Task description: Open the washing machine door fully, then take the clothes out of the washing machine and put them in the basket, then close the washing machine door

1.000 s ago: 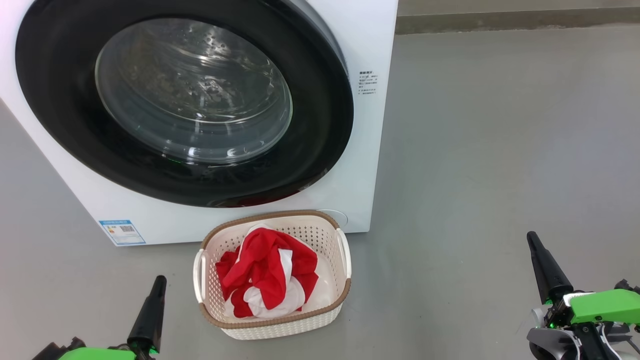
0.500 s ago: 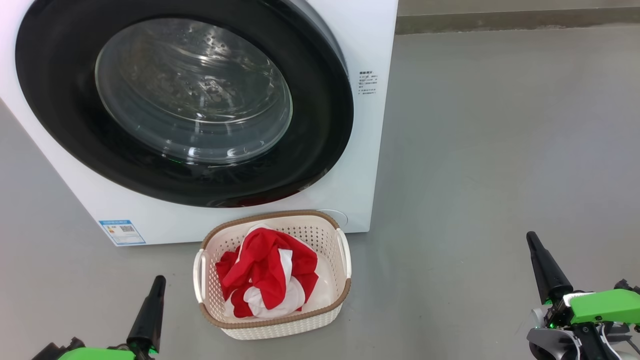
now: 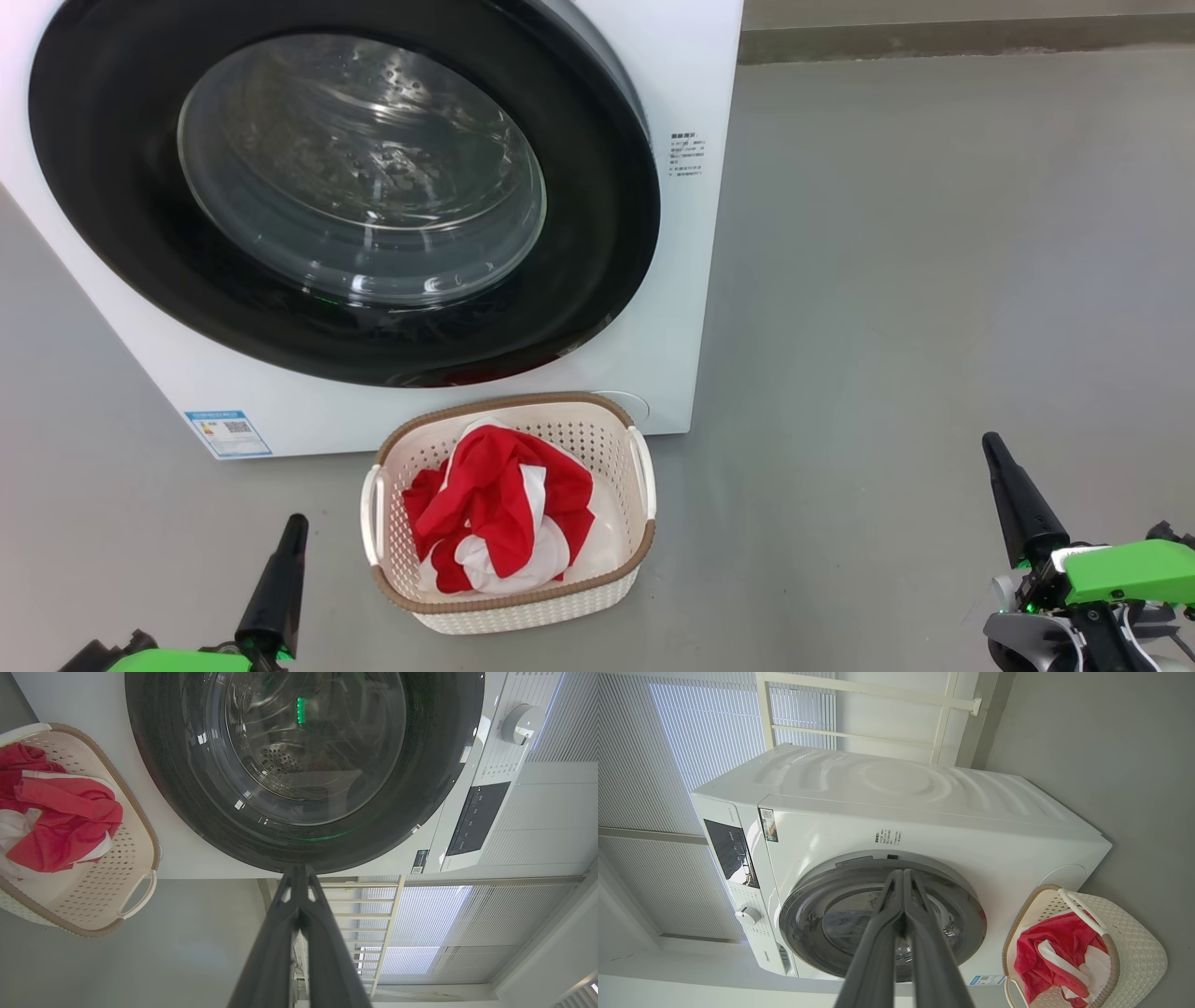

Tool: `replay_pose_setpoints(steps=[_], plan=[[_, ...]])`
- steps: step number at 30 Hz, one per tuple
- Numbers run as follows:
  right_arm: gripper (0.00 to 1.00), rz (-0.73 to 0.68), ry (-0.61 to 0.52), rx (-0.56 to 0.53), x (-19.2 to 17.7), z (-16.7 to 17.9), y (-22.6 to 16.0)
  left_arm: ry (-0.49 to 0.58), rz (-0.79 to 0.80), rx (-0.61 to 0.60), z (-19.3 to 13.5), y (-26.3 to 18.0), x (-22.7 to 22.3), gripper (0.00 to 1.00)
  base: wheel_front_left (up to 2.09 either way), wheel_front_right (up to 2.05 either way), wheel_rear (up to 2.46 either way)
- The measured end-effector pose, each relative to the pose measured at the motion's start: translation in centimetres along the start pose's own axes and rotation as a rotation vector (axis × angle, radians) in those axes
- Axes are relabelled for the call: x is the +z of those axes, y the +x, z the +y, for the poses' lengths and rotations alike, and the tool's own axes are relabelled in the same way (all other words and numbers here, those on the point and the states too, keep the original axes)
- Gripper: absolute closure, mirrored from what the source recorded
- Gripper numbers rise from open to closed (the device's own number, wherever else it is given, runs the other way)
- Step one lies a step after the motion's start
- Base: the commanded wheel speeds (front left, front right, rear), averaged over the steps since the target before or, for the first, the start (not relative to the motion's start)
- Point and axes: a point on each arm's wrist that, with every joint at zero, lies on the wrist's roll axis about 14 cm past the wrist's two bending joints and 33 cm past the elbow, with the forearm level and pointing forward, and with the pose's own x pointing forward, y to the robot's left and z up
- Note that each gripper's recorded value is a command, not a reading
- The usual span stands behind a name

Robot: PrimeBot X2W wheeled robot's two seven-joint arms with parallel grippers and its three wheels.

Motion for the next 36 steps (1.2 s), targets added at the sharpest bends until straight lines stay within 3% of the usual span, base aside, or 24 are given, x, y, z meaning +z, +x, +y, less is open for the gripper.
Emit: replay_pose_setpoints(steps=[36], plan=[[1.00,-0.002,0.002,0.000,0.00,-0.02,-0.01,0.003,0.004,0.000,0.00,0.00,-0.05,1.00,0.00,0.00,0.00]])
